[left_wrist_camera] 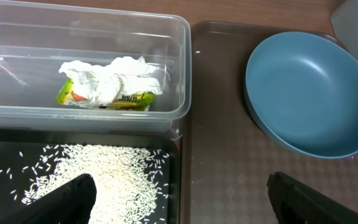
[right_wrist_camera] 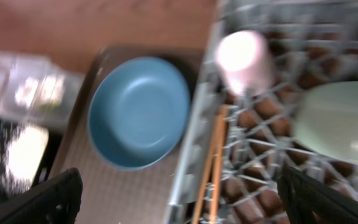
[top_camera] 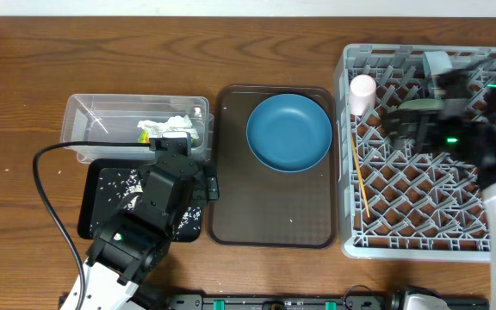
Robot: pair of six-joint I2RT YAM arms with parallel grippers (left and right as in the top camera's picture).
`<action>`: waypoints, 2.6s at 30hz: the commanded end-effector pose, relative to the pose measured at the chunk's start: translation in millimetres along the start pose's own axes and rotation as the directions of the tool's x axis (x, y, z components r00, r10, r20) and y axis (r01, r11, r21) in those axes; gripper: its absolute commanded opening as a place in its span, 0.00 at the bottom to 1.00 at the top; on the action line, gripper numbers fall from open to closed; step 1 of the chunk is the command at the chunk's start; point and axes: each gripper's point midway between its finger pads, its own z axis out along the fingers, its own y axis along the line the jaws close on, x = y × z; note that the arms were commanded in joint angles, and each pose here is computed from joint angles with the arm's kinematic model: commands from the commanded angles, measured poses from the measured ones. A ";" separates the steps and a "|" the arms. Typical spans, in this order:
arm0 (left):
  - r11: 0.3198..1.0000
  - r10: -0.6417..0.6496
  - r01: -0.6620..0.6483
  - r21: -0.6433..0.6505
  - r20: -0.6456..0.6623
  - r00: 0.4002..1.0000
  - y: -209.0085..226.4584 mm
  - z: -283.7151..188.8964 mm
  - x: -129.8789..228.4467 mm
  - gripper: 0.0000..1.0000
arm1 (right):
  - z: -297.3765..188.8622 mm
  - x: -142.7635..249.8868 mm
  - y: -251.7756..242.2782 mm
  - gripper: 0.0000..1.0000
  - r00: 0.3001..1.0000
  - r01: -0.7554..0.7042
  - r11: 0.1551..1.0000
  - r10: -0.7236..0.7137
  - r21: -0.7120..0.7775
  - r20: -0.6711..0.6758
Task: Sort waste into correct bins and load items into the dishwasher rack
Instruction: 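Move the right gripper back to the teal plate rim, then grip the teal plate rim with the right gripper and tilt it up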
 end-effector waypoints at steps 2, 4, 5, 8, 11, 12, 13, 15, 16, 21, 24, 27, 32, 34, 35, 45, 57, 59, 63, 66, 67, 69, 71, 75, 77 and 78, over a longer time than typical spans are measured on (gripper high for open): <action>1.000 -0.018 0.018 0.004 0.019 1.000 -0.9 -3.9 -7.7 0.91 | 21.8 12.0 24.8 0.99 0.997 0.038 0.996 -0.033 0.076 -0.075; 1.000 -0.017 0.017 0.004 0.019 1.000 -0.9 -3.9 -7.7 0.91 | 32.1 18.0 39.2 0.99 0.993 0.070 0.994 -0.061 0.086 -0.104; 1.000 -0.017 0.017 0.004 0.019 1.000 -0.9 -3.9 -7.7 0.91 | 38.9 23.1 47.2 0.99 0.990 0.081 0.992 -0.068 0.099 -0.125; 1.000 -0.017 0.017 0.004 0.019 1.000 -0.9 -3.9 -7.7 0.91 | 56.3 37.3 67.8 0.99 0.979 0.124 0.985 -0.102 0.117 -0.178; 1.000 -0.017 0.017 0.004 0.019 1.000 -0.9 -3.9 -7.7 0.91 | 78.8 54.0 89.2 0.99 0.956 0.202 0.972 -0.170 0.120 -0.237; 1.000 -0.018 0.017 0.004 0.019 1.000 -0.9 -3.9 -7.7 0.91 | 85.7 58.8 93.8 0.99 0.948 0.228 0.966 -0.192 0.122 -0.254; 1.000 -0.018 0.017 0.004 0.019 1.000 -0.9 -3.9 -7.7 0.91 | 93.9 64.5 98.4 0.99 0.939 0.252 0.959 -0.210 0.128 -0.273; 1.000 -0.017 0.017 0.004 0.019 1.000 -0.9 -3.9 -7.7 0.91 | 108.5 73.9 100.1 0.99 0.937 0.244 0.953 -0.185 0.177 -0.298; 1.000 -0.017 0.017 0.004 0.019 1.000 -0.9 -3.9 -7.7 0.91 | 114.7 78.2 99.7 0.99 0.936 0.239 0.950 -0.171 0.201 -0.308; 1.000 -0.017 0.017 0.004 0.019 1.000 -0.9 -3.9 -7.7 0.91 | 147.0 99.3 99.8 0.99 0.930 0.196 0.947 -0.096 0.257 -0.355; 1.000 -0.017 0.017 0.004 0.019 1.000 -0.9 -3.9 -7.7 0.91 | 162.3 111.1 103.2 0.99 0.915 0.195 0.953 -0.092 0.231 -0.393; 1.000 -0.017 0.017 0.004 0.019 1.000 -0.9 -3.9 -7.8 0.91 | 170.0 123.4 106.1 0.99 0.889 0.214 0.959 -0.113 0.186 -0.443; 1.000 -0.017 0.017 0.004 0.019 1.000 -1.0 -3.9 -7.8 0.91 | 173.9 135.9 109.8 0.99 0.869 0.197 0.967 -0.096 0.161 -0.485; 1.000 -0.017 0.017 0.004 0.019 1.000 -1.0 -3.9 -7.8 0.91 | 174.8 137.6 110.9 0.99 0.878 0.140 0.972 -0.034 0.188 -0.478; 1.000 -0.017 0.017 0.004 0.019 1.000 -0.9 -3.9 -7.7 0.91 | 174.7 137.9 111.3 0.99 0.883 0.096 0.973 0.014 0.211 -0.469; 1.000 -0.017 0.017 0.004 0.019 1.000 -0.9 -3.9 -7.7 0.91 | 175.9 136.5 111.6 0.23 0.891 0.054 0.971 0.060 0.235 -0.450; 1.000 -0.017 0.017 0.004 0.019 1.000 -0.9 -3.9 -7.7 0.91 | 175.6 126.4 95.6 0.01 0.875 -0.283 0.846 0.420 0.451 -0.240; 1.000 -0.017 0.017 0.004 0.019 1.000 -0.9 -3.9 -7.7 0.91 | 174.3 127.6 93.6 0.01 0.859 -0.324 0.819 0.465 0.473 -0.217; 1.000 -0.018 0.018 0.004 0.019 1.000 -0.9 -3.9 -7.7 0.91 | 165.5 136.2 82.5 0.05 0.767 -0.479 0.670 0.634 0.568 -0.101; 1.000 -0.017 0.017 0.004 0.019 1.000 -0.9 -3.9 -7.7 0.91 | 156.3 144.2 70.5 0.17 0.681 -0.578 0.518 0.732 0.631 0.024; 1.000 -0.017 0.017 0.004 0.019 1.000 -0.9 -3.9 -7.8 0.91 | 154.2 146.6 67.1 0.20 0.659 -0.600 0.477 0.750 0.642 0.058; 1.000 -0.017 0.017 0.004 0.019 1.000 -0.9 -3.9 -7.7 0.91 | 152.7 150.6 63.1 0.31 0.632 -0.624 0.432 0.769 0.651 0.096; 1.000 -0.017 0.017 0.004 0.019 1.000 -0.9 -3.9 -7.7 0.91 | 153.3 152.8 61.0 0.37 0.623 -0.633 0.417 0.774 0.653 0.110; 1.000 -0.018 0.018 0.004 0.019 1.000 -0.9 -3.9 -7.7 0.91 | 155.3 150.1 55.6 0.37 0.622 -0.653 0.400 0.768 0.643 0.155; 1.000 -0.017 0.017 0.004 0.019 1.000 -1.0 -3.9 -7.8 0.91 | 161.2 145.1 55.5 0.36 0.624 -0.671 0.410 0.762 0.618 0.171; 1.000 -0.018 0.017 0.004 0.019 1.000 -0.9 -3.9 -7.7 0.91 | 164.8 143.0 56.6 0.36 0.621 -0.681 0.416 0.764 0.602 0.175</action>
